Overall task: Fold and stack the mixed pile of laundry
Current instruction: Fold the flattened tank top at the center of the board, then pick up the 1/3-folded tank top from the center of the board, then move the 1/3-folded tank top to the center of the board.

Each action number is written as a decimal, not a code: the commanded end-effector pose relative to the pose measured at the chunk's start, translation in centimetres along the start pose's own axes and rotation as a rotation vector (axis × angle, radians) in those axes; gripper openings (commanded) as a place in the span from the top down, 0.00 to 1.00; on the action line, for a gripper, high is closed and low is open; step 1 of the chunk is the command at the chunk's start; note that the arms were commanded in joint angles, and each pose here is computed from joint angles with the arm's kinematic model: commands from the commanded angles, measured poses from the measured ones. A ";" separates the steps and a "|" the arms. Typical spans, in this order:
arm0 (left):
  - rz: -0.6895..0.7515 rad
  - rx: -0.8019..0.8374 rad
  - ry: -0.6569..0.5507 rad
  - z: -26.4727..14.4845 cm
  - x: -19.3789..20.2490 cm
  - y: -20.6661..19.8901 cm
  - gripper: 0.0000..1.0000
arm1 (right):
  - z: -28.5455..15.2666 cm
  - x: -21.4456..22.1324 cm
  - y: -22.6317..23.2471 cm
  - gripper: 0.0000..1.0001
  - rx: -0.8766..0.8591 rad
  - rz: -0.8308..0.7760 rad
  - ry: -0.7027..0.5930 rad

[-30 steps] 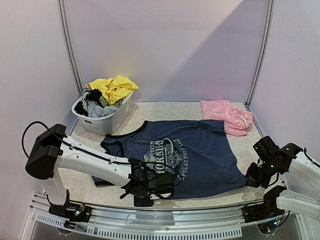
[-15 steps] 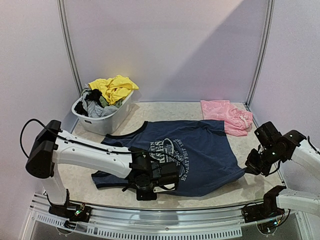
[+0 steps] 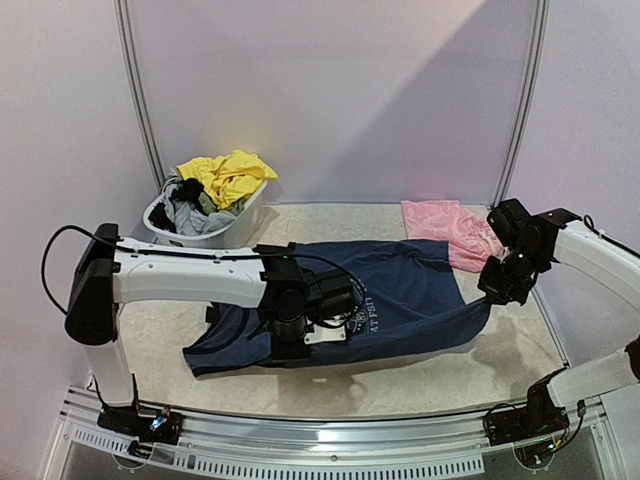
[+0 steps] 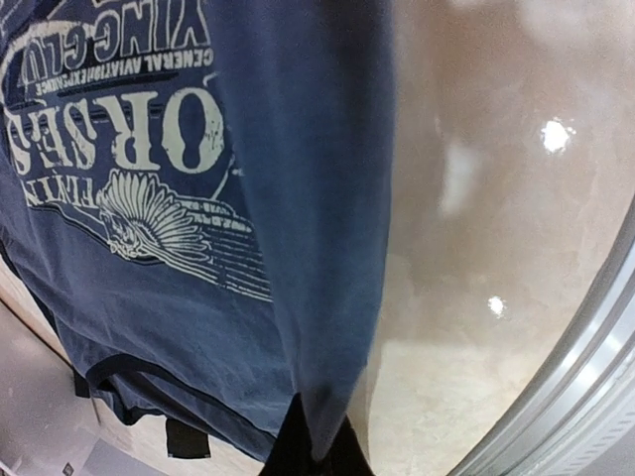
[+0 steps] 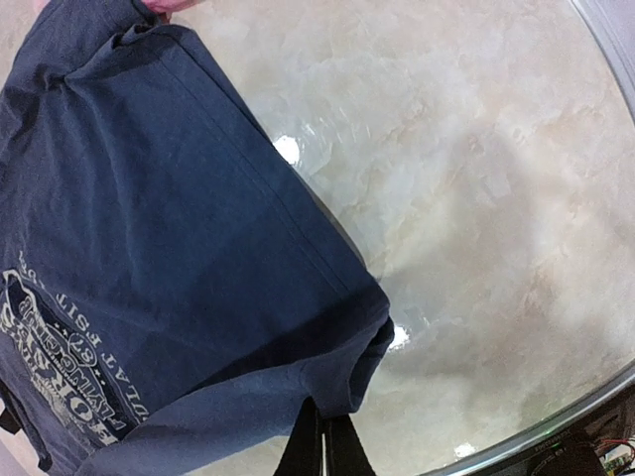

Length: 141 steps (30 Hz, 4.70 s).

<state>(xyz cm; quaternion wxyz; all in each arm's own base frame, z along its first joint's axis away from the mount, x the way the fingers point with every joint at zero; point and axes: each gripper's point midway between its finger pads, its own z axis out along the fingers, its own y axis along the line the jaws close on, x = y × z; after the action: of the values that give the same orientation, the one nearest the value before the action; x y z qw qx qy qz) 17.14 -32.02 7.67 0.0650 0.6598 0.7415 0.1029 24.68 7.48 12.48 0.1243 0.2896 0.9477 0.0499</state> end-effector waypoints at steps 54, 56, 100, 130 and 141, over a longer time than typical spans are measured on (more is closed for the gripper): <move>-0.162 -0.124 0.159 6.4 -0.5 9.8 0.87 | 10.2 -6.6 7.1 0.89 0.003 -0.138 0.134; -0.189 -0.131 0.152 5.8 -0.5 10.0 0.79 | 9.8 -6.8 7.5 0.80 -0.006 -0.148 0.132; -2.007 0.255 -0.179 5.7 22.8 1.4 0.19 | 9.6 0.2 -0.5 0.68 -0.244 0.351 0.216; -2.033 0.226 -0.149 4.4 23.7 4.4 1.00 | 7.2 0.5 -4.5 1.00 -0.048 0.146 0.159; -2.086 0.229 -0.105 3.7 25.2 1.9 1.00 | 6.2 5.4 -8.6 1.00 0.016 0.123 0.220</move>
<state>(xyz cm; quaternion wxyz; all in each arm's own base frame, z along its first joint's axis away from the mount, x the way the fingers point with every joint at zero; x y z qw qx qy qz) 18.61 -8.38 5.47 0.0987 -0.2825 0.9443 -0.1371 19.99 4.76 4.04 0.0318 0.3419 0.9316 0.1189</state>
